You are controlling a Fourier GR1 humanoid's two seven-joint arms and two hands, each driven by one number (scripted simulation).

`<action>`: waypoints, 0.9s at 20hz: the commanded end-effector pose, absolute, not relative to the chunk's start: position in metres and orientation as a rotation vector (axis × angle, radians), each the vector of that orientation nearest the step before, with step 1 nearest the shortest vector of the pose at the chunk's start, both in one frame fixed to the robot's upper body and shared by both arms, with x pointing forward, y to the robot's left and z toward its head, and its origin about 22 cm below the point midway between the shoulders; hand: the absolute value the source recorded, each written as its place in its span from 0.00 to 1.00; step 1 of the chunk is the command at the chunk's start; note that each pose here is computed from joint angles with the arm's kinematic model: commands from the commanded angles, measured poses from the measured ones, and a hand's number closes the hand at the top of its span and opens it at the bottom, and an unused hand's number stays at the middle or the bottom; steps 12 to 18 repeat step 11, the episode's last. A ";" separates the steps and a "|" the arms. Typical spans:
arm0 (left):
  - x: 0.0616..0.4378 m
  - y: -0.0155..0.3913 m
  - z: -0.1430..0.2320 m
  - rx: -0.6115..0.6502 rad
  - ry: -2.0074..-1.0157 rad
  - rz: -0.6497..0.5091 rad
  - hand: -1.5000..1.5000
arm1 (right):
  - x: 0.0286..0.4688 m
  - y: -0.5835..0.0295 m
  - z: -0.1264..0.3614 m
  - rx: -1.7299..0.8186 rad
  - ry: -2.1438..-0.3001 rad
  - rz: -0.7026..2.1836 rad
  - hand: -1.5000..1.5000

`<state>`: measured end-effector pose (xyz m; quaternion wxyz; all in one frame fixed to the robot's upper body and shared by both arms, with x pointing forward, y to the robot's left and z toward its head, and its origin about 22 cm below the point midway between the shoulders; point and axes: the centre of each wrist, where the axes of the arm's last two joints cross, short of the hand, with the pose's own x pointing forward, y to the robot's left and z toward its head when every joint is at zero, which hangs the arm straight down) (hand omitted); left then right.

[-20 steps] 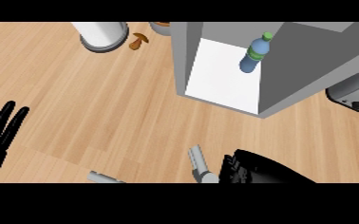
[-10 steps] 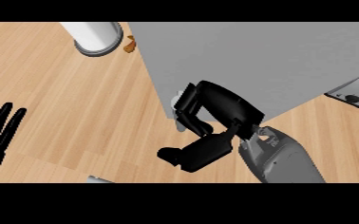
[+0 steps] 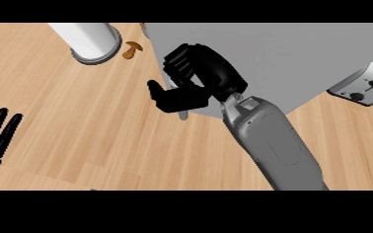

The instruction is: Pick up the bottled water, place it into the cabinet and close the cabinet

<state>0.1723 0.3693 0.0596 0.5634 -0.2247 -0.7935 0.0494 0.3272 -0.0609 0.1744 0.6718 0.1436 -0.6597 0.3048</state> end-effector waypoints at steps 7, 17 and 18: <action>0.164 0.376 0.058 -0.524 -1.869 0.147 0.00 | 0.370 -0.058 0.198 0.275 -1.553 0.353 0.00; 0.163 0.380 0.056 -0.511 -1.873 0.154 0.00 | 0.374 -0.040 0.201 0.309 -1.555 0.366 0.00; 0.163 0.380 0.056 -0.511 -1.873 0.154 0.00 | 0.374 -0.040 0.201 0.309 -1.555 0.366 0.00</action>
